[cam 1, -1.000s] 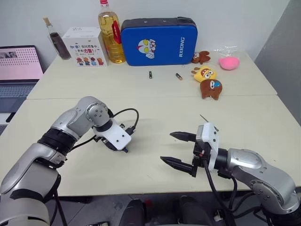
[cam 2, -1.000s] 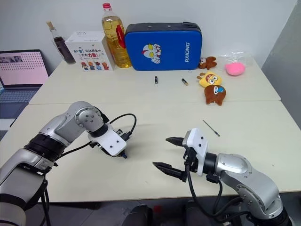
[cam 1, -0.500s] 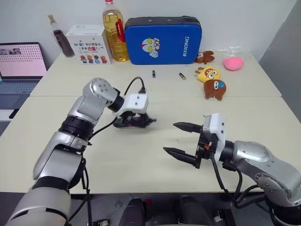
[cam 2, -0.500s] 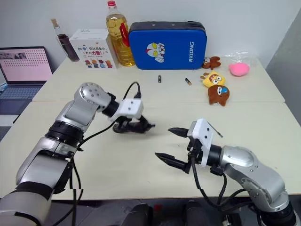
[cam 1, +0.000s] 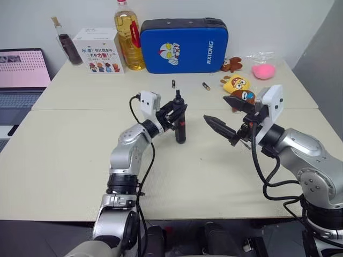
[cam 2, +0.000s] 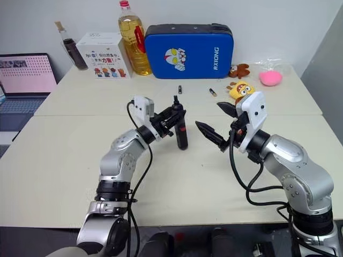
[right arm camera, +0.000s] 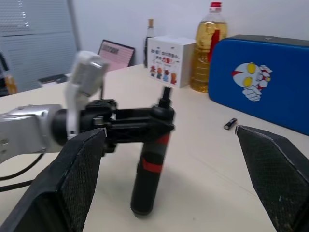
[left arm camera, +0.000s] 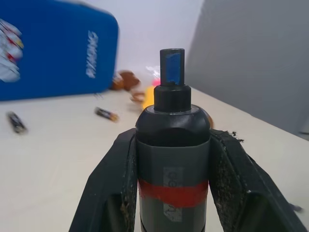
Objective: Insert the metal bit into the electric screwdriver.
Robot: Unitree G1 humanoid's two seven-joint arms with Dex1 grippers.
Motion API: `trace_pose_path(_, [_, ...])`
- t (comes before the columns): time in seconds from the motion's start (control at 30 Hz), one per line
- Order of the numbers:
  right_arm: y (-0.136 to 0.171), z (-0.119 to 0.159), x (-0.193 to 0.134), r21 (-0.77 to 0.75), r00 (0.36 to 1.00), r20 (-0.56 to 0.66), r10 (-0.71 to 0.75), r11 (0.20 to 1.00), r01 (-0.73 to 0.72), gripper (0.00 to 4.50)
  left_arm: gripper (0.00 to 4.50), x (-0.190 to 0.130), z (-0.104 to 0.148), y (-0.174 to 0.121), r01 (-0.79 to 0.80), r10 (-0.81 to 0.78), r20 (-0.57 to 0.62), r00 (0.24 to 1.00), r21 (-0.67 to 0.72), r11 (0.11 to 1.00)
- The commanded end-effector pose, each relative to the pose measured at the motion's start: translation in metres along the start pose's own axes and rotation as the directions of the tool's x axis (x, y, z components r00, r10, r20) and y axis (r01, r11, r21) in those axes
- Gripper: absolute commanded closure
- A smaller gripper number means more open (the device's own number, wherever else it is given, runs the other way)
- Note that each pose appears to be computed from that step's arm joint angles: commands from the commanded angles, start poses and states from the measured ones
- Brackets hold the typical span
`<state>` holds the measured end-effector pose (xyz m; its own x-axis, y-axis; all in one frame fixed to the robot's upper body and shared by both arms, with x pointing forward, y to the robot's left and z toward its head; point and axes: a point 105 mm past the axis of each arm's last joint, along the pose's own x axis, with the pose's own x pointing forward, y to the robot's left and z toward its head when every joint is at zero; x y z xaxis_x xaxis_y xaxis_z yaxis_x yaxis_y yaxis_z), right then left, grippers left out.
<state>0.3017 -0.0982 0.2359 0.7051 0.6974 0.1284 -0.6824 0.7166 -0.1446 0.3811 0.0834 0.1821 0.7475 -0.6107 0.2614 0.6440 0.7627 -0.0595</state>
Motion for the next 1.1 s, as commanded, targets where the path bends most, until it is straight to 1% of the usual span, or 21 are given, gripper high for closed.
trace_pose_path(0.03, [-0.002,0.000,0.006,-0.023,0.999,0.019,-0.050,0.998,0.051,0.00,2.85,-0.010,-0.001,-0.007,-0.038,0.035,0.063,0.997,0.048,0.998])
trace_pose_path(0.1, [-0.003,-0.013,0.005,-0.010,0.998,-0.029,-0.055,0.998,0.055,0.00,2.85,-0.014,-0.006,-0.012,-0.030,0.028,0.044,0.999,0.055,0.998])
trace_pose_path(0.17, [-0.014,-0.035,-0.002,-0.008,0.988,-0.133,-0.082,0.997,0.082,0.00,2.85,-0.018,-0.012,-0.020,-0.005,0.004,0.015,1.000,0.068,0.998])
trace_pose_path(0.23, [-0.030,-0.061,-0.013,-0.017,0.955,-0.274,-0.113,0.994,0.112,0.00,2.85,-0.019,-0.019,-0.023,-0.005,0.006,-0.012,1.000,0.090,0.996])
trace_pose_path(0.3, [-0.052,-0.079,-0.025,-0.060,0.915,-0.378,-0.143,0.990,0.130,0.00,2.85,-0.018,-0.022,-0.024,-0.008,0.009,-0.016,1.000,0.090,0.996])
trace_pose_path(0.43, [-0.082,-0.086,-0.038,-0.121,0.851,-0.512,-0.118,0.991,0.064,0.00,2.85,-0.011,-0.019,-0.023,-0.012,0.012,-0.009,1.000,0.089,0.996])
trace_pose_path(0.5, [-0.094,-0.086,-0.041,-0.109,0.813,-0.575,-0.088,0.994,0.031,0.00,2.85,-0.007,-0.019,-0.024,-0.001,0.002,-0.008,1.000,0.090,0.996])
trace_pose_path(0.63, [-0.100,-0.089,-0.041,-0.053,0.768,-0.641,-0.015,0.998,-0.025,0.00,2.85,-0.003,-0.021,-0.025,0.011,-0.010,-0.011,1.000,0.093,0.996])
trace_pose_path(0.73, [-0.104,-0.101,-0.039,0.007,0.713,-0.700,0.044,0.998,-0.055,0.00,2.85,0.000,-0.021,-0.024,0.013,-0.012,-0.010,1.000,0.104,0.995])
trace_pose_path(0.87, [-0.115,-0.126,-0.040,0.042,0.635,-0.770,0.055,0.998,-0.036,0.00,2.85,0.003,-0.019,-0.025,0.017,-0.017,-0.007,1.000,0.112,0.994])
trace_pose_path(1.0, [-0.120,-0.143,-0.045,0.030,0.566,-0.823,0.052,0.998,-0.047,0.00,2.85,0.003,-0.018,-0.025,0.017,-0.016,-0.003,1.000,0.114,0.993])
trace_pose_path(1.1, [-0.129,-0.151,-0.046,0.023,0.532,-0.846,0.012,1.000,0.013,0.00,2.85,0.003,-0.019,-0.028,0.014,-0.015,0.001,1.000,0.113,0.994])
